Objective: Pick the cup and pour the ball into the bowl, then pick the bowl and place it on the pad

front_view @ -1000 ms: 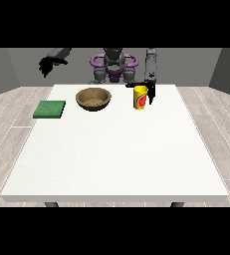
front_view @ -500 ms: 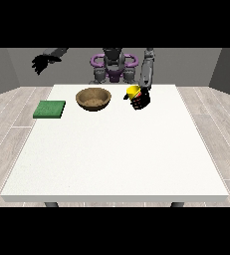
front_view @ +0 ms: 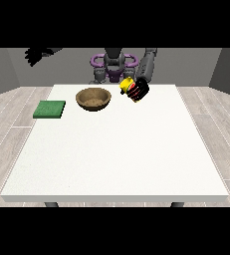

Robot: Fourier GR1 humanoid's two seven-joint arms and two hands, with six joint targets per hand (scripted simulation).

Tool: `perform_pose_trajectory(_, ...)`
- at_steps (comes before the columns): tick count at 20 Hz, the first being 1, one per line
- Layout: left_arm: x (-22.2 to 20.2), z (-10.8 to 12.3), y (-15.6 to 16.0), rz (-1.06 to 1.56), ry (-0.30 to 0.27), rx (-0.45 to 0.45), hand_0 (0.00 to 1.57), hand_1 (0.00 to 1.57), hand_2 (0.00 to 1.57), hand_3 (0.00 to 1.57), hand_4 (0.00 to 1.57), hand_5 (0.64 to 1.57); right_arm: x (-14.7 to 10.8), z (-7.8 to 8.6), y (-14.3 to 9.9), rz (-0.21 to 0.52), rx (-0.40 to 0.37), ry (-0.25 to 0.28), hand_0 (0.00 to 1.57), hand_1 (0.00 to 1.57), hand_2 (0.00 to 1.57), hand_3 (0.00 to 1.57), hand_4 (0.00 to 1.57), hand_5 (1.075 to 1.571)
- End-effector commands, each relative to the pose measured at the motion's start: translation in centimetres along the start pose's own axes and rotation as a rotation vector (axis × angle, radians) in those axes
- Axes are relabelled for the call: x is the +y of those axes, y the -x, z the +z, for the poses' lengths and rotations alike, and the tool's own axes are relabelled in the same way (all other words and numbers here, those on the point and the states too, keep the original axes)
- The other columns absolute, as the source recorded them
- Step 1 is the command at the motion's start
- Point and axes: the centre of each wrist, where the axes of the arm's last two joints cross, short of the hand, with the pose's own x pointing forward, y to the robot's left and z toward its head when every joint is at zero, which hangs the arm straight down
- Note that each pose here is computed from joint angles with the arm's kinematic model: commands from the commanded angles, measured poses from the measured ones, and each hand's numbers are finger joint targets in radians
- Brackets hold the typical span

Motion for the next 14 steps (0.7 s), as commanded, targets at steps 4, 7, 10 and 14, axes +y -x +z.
perform_pose_trajectory(4,1.8,-3.2,0.3,-0.518,0.077,-0.109,1.27,1.27,1.57,1.54,1.17,1.564,-0.1,-1.2,0.0,0.021,0.076,0.020,0.00,0.00,0.00,0.00,0.60,1.567)
perform_pose_trajectory(7,0.9,-4.6,-1.0,-0.687,0.110,-0.115,1.00,1.00,1.57,1.28,1.05,1.567,0.2,-0.6,1.8,0.011,0.124,0.062,0.00,0.00,0.00,0.00,0.63,1.565)
perform_pose_trajectory(10,-3.6,-3.8,-4.7,-0.748,0.234,-0.079,1.00,1.00,1.57,1.28,1.05,1.567,-0.1,0.5,3.3,0.010,0.204,0.102,0.00,0.00,0.00,0.00,0.64,1.566)
perform_pose_trajectory(14,-5.2,-4.7,-7.9,-0.815,0.243,-0.085,0.91,0.91,1.57,1.25,1.05,1.569,-0.8,1.6,4.1,-0.011,0.188,0.123,0.00,0.00,0.00,0.00,0.64,1.562)
